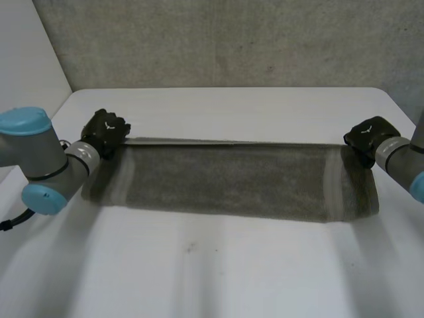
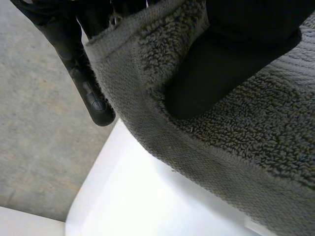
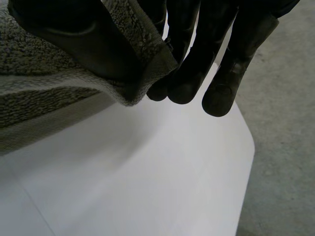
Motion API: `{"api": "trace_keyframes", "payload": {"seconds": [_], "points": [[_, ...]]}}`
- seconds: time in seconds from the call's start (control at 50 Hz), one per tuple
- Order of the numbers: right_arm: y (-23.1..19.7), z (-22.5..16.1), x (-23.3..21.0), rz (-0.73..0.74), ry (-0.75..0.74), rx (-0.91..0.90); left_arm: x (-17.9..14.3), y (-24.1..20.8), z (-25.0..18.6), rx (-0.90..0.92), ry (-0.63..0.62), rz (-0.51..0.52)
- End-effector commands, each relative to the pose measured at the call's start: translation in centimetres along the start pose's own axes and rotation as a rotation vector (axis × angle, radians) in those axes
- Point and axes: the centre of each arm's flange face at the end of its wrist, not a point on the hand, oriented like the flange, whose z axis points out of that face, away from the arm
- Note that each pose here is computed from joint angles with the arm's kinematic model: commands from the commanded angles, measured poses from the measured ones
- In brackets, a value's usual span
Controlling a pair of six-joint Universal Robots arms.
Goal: Fold the towel.
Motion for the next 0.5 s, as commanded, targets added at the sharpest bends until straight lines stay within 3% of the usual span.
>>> {"api": "trace_keyframes", "payload": {"seconds": [0.02, 0.2, 0.32, 0.44, 0.5], "points": [[0.3, 0.6, -0.6, -0.004, -0.010, -0.013, 0.7, 0.7, -0.1, -0.020, 0.019, -0.007], [0.1, 1.1, -0.6, -0.007, 0.009, -0.010, 0.5, 0.7, 0.2, -0.020, 0.005, -0.003], [-1.5, 1.7, 0.8, 0.013, 0.131, -0.002, 0.0, 0.1, 0.4, -0.002, -0.013, 0.004], [-4.0, -0.1, 4.3, 0.237, 0.232, 0.104, -1.3, -0.9, 0.3, -0.009, -0.075, -0.002], [-4.7, -1.3, 5.1, 0.328, 0.238, 0.128, -2.1, -1.2, -0.2, -0.036, -0.116, -0.054]]}}
